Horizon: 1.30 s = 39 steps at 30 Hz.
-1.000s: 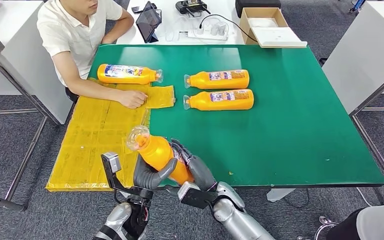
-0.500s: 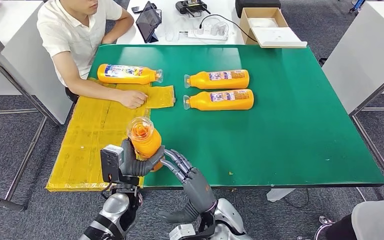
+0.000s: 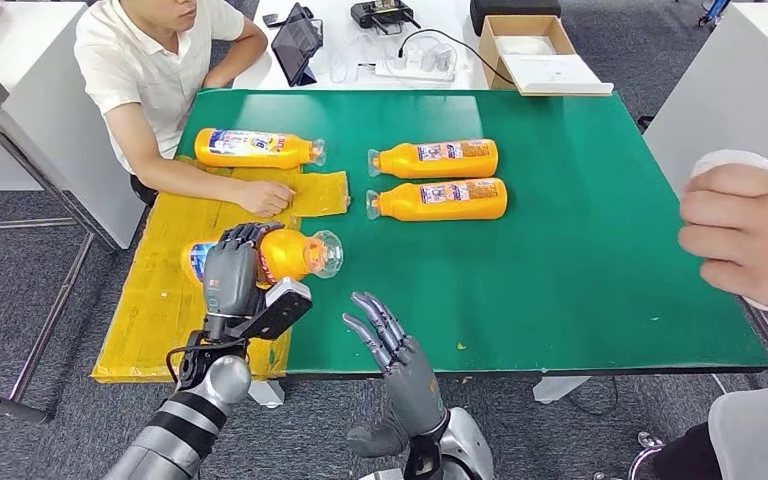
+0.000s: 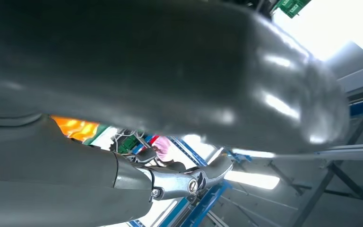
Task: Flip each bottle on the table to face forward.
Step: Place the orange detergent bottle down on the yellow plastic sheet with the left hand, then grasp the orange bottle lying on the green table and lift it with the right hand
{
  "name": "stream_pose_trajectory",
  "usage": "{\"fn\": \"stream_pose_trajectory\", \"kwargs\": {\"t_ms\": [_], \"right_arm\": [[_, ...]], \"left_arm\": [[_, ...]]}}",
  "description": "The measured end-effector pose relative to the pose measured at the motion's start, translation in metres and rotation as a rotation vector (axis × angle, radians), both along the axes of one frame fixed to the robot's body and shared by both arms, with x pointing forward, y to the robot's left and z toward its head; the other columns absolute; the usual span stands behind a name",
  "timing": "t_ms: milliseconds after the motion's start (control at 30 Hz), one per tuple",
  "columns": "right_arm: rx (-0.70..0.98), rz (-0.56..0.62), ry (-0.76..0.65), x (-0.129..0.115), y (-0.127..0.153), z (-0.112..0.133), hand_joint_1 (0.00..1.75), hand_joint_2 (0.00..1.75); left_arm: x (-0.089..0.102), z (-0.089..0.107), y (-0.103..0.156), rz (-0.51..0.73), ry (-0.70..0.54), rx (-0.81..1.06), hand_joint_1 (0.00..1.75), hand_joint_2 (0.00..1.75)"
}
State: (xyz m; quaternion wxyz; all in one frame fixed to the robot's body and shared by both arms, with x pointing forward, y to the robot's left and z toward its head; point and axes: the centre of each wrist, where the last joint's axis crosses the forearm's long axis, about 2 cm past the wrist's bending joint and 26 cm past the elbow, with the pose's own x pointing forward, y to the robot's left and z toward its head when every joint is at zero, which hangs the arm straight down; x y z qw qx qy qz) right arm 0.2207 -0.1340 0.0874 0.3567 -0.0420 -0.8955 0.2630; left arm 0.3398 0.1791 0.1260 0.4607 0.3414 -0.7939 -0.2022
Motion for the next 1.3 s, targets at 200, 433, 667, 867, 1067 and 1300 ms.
{"fn": "stream_pose_trajectory", "kwargs": {"t_ms": [200, 433, 667, 867, 1067, 1300], "right_arm": [[0.019, 0.021, 0.009, -0.001, 0.005, 0.001, 0.0, 0.0], [0.031, 0.039, 0.016, -0.002, 0.009, 0.002, 0.0, 0.0], [0.046, 0.054, 0.042, -0.003, 0.01, 0.001, 0.0, 0.0], [0.057, 0.069, 0.07, -0.001, 0.011, -0.001, 0.0, 0.0], [0.094, 0.084, 0.118, 0.001, 0.011, -0.003, 0.0, 0.0], [0.1, 0.09, 0.135, 0.003, 0.011, -0.004, 0.0, 0.0]], "left_arm": [[0.025, -0.004, 0.005, 0.097, 0.101, 0.245, 1.75, 1.75], [0.045, -0.011, 0.012, 0.134, 0.212, 0.355, 1.75, 1.75], [0.051, -0.017, 0.016, 0.116, 0.362, 0.417, 1.75, 1.75], [0.055, -0.023, 0.019, 0.059, 0.58, 0.466, 1.75, 1.75], [0.067, -0.015, 0.028, -0.056, 0.671, 0.302, 1.75, 1.75], [0.069, -0.013, 0.029, -0.025, 0.744, 0.304, 0.0, 1.75]]}}
